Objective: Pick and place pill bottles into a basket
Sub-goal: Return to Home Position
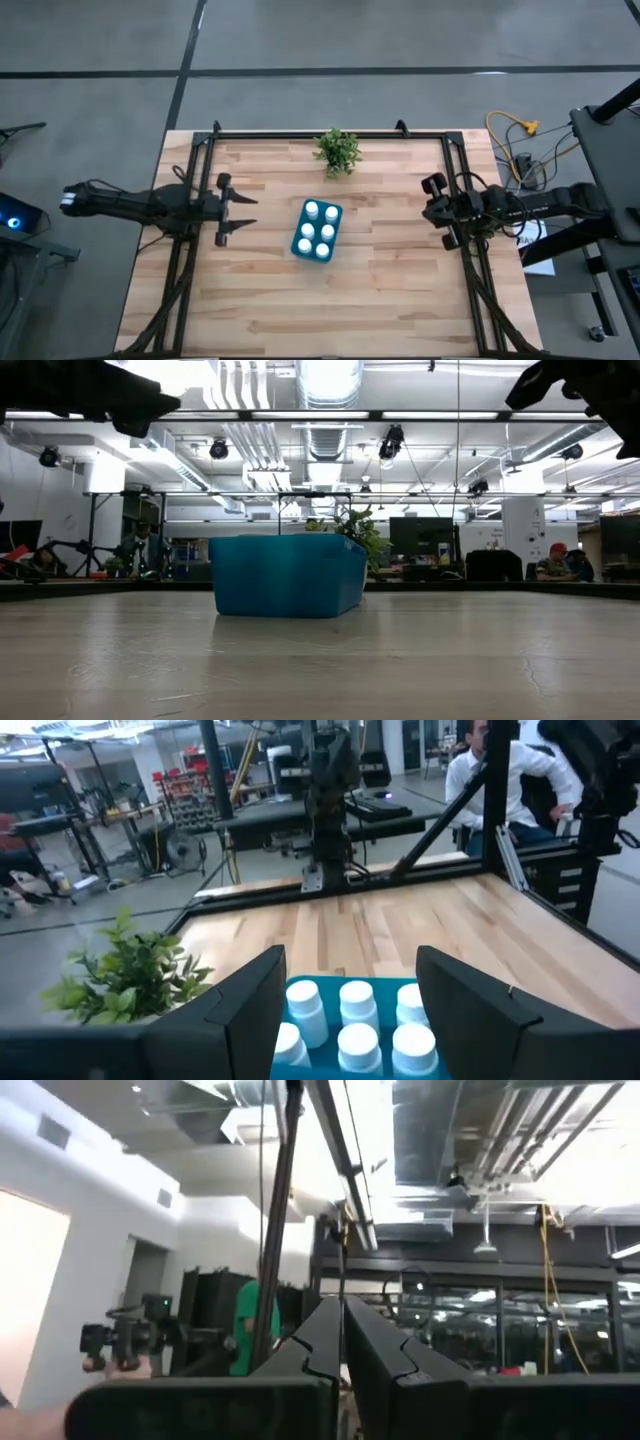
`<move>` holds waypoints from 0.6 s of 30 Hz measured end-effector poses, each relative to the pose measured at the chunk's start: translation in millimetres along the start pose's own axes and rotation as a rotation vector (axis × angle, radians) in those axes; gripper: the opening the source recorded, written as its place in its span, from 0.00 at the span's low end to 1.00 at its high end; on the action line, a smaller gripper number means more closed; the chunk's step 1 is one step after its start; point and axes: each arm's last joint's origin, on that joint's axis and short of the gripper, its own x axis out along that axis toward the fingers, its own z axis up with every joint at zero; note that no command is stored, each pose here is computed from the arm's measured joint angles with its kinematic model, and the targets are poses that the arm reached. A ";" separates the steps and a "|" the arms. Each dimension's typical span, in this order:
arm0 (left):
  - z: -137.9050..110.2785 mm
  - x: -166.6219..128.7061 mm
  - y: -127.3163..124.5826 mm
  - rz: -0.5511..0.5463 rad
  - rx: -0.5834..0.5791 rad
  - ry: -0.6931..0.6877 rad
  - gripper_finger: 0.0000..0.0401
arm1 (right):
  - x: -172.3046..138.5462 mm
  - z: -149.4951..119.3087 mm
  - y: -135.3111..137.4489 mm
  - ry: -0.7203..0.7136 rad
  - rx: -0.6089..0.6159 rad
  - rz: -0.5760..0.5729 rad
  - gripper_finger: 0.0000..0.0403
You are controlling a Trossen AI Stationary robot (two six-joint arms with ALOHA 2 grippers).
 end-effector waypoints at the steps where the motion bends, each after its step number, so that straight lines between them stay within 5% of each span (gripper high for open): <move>1: -0.8 -2.9 0.3 -0.001 0.001 0.008 0.52 | -1.1 0.3 0.3 0.012 -0.001 -0.002 0.02; 18: -4.0 -38.9 4.5 0.012 -0.009 -0.094 0.52 | -33.7 11.1 8.6 0.126 -0.006 -0.104 0.02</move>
